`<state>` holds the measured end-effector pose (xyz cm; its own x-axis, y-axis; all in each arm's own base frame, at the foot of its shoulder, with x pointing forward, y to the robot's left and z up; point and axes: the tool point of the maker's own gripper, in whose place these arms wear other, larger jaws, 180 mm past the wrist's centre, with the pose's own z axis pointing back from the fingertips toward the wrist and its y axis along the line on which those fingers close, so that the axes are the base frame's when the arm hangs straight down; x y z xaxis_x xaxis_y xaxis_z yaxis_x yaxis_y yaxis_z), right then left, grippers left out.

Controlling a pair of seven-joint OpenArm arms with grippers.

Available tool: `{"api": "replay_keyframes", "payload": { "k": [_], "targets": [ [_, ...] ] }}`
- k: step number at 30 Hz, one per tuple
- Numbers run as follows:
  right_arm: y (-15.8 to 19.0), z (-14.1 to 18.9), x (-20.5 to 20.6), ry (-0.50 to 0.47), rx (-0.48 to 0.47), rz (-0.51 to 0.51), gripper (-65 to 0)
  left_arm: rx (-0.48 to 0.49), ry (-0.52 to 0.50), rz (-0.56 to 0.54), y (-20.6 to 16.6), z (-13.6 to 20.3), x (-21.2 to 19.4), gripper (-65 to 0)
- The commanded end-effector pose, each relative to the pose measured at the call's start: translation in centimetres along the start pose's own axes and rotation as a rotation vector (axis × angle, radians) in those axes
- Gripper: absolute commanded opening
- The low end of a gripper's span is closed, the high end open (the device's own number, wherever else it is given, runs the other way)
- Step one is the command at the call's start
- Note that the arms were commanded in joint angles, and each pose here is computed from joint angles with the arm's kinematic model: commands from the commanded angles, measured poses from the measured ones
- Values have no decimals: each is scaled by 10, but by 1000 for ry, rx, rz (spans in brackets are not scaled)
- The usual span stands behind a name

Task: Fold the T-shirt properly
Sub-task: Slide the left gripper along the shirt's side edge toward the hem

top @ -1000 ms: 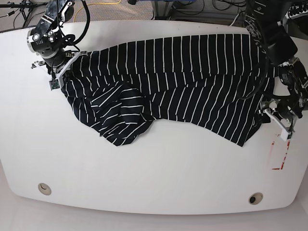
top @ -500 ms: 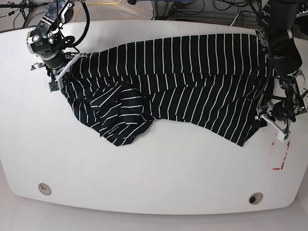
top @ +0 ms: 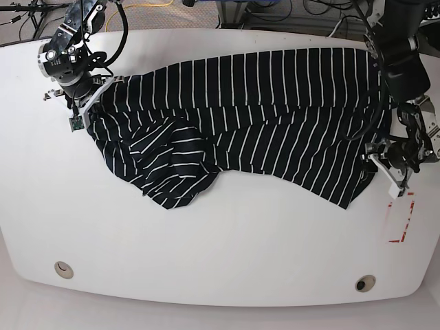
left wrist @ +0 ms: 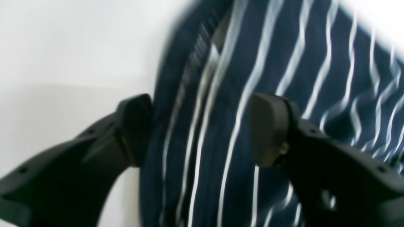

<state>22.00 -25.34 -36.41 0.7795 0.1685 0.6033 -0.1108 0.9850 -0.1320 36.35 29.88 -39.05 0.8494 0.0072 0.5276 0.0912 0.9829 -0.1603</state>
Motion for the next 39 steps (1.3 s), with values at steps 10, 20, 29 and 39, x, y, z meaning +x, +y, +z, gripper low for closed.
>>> {"api": "replay_keyframes", "payload": {
  "k": [10, 20, 29, 39],
  "targets": [
    [-6, 4, 13, -46, -19, 3, -650, 48, -5, -135, -18, 30, 10, -256],
    [-7, 3, 18, -57, -23, 1, -650, 25, 120, -107, -22, 17, -55, -256],
    [-7, 4, 18, -56, -25, 1, -650, 33, 150, -251, -29, 33, -80, -256],
    [-6, 3, 18, -56, -22, 2, -650, 91, 137, -328, -32, 55, -73, -256]
  ]
}}
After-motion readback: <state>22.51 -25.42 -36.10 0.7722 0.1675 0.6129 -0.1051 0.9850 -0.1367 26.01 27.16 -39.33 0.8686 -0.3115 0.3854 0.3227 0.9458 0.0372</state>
